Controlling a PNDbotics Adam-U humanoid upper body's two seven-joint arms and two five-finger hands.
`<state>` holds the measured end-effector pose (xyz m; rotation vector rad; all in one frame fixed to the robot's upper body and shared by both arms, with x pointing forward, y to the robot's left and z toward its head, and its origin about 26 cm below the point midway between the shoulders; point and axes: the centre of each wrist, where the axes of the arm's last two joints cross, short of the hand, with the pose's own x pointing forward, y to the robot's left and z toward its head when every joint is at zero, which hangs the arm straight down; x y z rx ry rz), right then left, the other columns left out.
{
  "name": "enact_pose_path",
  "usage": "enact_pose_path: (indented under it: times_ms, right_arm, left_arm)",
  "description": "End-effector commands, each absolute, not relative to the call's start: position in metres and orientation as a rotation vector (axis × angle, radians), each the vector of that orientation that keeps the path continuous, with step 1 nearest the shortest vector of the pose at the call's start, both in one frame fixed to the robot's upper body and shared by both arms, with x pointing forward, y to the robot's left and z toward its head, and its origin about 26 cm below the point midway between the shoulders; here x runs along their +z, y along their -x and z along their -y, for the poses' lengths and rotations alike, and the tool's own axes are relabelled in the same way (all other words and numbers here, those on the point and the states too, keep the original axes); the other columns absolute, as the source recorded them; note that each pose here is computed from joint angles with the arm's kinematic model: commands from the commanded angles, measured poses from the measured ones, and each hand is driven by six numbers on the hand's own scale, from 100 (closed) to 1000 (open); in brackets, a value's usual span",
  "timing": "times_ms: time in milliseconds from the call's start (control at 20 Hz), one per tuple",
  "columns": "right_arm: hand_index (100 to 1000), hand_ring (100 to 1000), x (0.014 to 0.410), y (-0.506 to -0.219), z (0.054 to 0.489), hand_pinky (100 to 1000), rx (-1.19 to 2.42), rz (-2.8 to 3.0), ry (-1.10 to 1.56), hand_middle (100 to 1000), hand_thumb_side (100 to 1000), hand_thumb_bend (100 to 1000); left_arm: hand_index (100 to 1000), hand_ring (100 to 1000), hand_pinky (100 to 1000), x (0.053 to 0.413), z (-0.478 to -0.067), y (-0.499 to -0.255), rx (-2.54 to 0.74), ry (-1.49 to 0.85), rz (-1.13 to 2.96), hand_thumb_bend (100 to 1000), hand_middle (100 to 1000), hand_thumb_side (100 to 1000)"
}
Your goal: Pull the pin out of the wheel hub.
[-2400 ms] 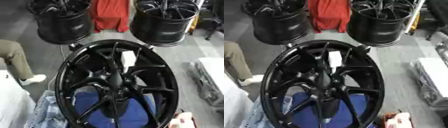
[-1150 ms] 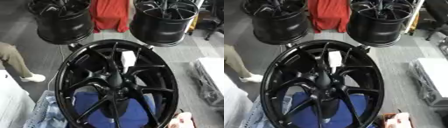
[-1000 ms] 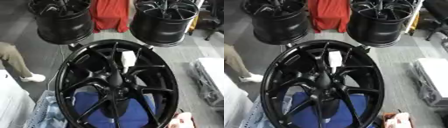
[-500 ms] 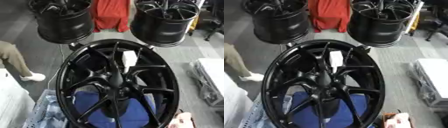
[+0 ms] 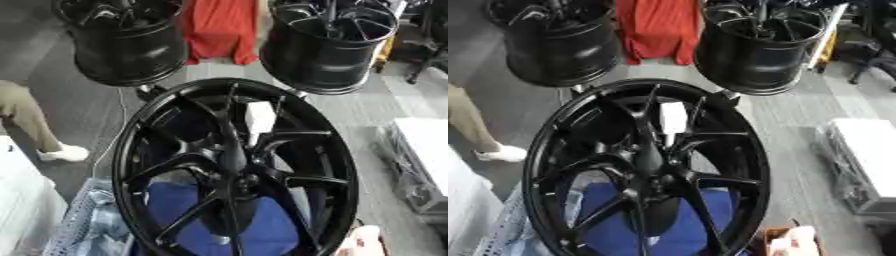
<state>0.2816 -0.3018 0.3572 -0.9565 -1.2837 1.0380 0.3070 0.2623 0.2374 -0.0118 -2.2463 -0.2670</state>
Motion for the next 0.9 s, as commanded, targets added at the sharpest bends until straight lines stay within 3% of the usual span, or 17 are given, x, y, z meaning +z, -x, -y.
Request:
enact_pose_path:
  times_ms: [50,500,900]
  right_arm:
    - [810,792,0.371,-0.276,0.296,823,1.105,1.207,0.951,790,422,267]
    - [827,804,0.376,-0.279,0.268,837,1.258,1.142,0.823,809,417,326]
    - [847,805,0.357,-0.285,0.255,826,1.316,1.113,0.768,812,415,423]
  left_arm:
    - [718,624,700,0.247,-0.262,-0.305,-0.296,0.006,2.276,100,590,616]
    - [717,624,700,0.247,-0.261,-0.305,-0.298,0.012,2.271,100,590,617]
    - [717,624,700,0.246,-0.260,-0.305,-0.303,0.024,2.265,100,590,618]
